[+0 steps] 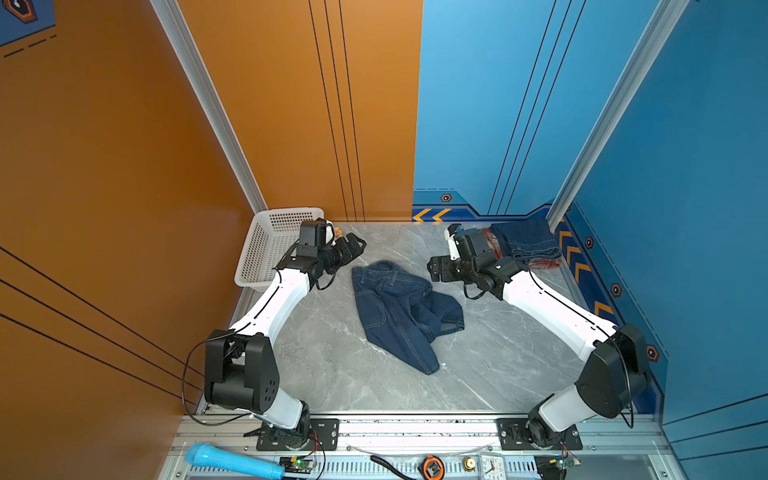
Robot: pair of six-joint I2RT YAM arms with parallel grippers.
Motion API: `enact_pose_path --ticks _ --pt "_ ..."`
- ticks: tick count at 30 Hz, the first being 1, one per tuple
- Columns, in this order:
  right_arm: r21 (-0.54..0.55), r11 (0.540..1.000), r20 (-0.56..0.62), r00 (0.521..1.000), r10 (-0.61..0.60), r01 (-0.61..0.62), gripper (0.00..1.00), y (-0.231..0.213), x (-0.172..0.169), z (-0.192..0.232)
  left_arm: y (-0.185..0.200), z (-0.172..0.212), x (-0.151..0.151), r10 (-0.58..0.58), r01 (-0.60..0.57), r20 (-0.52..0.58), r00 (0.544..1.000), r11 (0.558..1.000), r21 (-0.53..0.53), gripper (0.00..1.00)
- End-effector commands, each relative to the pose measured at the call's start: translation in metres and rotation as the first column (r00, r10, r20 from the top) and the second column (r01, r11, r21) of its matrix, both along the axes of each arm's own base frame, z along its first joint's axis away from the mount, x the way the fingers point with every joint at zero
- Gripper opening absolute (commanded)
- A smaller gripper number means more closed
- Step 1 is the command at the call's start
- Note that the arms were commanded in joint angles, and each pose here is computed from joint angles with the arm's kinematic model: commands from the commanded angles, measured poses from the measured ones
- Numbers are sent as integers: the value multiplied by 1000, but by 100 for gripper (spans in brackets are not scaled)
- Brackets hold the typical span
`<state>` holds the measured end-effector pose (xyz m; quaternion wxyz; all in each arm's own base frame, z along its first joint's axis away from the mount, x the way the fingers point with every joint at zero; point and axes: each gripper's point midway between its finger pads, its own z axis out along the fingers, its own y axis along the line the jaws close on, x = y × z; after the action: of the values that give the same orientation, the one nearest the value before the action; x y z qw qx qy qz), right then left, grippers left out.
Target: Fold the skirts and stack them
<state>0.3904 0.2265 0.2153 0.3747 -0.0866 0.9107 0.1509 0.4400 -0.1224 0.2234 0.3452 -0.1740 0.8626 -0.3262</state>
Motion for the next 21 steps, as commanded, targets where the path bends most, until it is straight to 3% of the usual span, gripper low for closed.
enact_pose_path --ticks 1,11,21 --pt "10 1000 -25 999 28 -27 90 19 2 -5 0 -8 -1 13 -13 -13 1000 1000 12 91" --pt "-119 971 -67 978 199 -206 85 116 13 -54 25 -31 -23 98 -87 -122 988 992 91 91" --pt "-201 975 -131 989 67 -93 84 114 45 -112 31 -33 -43 91 -80 -121 988 992 95 91"
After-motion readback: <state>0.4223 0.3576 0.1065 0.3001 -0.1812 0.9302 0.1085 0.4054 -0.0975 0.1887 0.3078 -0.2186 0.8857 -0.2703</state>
